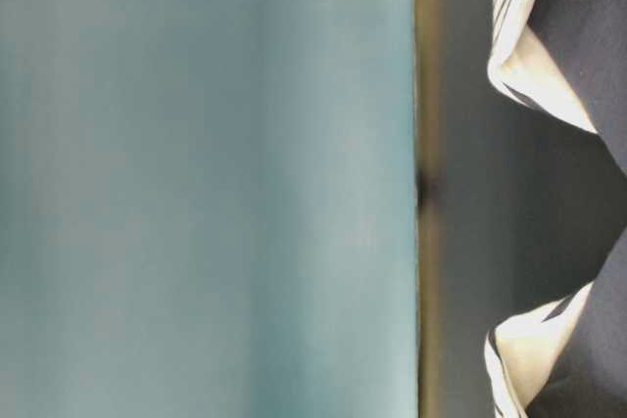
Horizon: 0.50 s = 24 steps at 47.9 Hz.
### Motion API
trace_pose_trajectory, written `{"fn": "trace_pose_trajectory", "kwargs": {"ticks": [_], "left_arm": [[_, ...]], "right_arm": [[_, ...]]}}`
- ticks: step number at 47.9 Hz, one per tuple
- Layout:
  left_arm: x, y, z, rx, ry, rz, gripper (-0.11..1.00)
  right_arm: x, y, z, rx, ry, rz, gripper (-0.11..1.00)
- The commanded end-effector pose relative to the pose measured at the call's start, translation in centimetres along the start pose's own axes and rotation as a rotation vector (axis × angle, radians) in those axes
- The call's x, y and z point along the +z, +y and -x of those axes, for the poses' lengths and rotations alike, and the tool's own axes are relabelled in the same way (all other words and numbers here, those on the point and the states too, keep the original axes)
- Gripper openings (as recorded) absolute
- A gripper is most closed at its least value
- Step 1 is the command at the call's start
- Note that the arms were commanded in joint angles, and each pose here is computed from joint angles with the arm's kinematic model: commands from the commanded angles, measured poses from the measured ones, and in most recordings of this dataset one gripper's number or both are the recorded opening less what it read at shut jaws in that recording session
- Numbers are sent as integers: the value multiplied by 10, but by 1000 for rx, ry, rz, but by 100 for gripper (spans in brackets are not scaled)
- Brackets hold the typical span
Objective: Arrange the slippers with the left arm.
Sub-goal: 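Move the left gripper toward the left striped slipper's heel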
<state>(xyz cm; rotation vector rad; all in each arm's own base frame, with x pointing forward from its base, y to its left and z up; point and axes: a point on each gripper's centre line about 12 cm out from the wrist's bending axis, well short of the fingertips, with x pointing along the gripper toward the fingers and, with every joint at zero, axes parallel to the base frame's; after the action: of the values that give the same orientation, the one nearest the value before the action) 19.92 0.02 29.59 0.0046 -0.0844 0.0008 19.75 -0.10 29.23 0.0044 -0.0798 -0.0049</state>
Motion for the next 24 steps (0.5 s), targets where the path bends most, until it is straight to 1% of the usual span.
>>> {"fn": "trace_pose_trajectory", "kwargs": {"ticks": [1,3,5,7,14,18,19,24], "left_arm": [[8,-1,-9,-11,2,3,5],[7,-1,-12,-8,26,24,5],[4,0,-17,-1,69,52,2],[-2,3,-22,18,141,93,0],[-22,16,-33,110,353,226,0],[-32,23,-38,159,440,276,0],[-36,26,-40,176,464,299,0],[-44,29,-48,211,540,346,0]], "right_arm": [[6,0,-3,1,-15,5,4],[4,1,-3,2,-6,9,5],[2,0,-2,1,2,11,2],[0,0,-3,1,15,11,-1],[-4,0,-2,1,51,8,-1],[-5,0,-2,1,64,5,-1],[-6,0,-2,1,69,6,-1],[-8,0,-1,0,84,6,-1]]}}
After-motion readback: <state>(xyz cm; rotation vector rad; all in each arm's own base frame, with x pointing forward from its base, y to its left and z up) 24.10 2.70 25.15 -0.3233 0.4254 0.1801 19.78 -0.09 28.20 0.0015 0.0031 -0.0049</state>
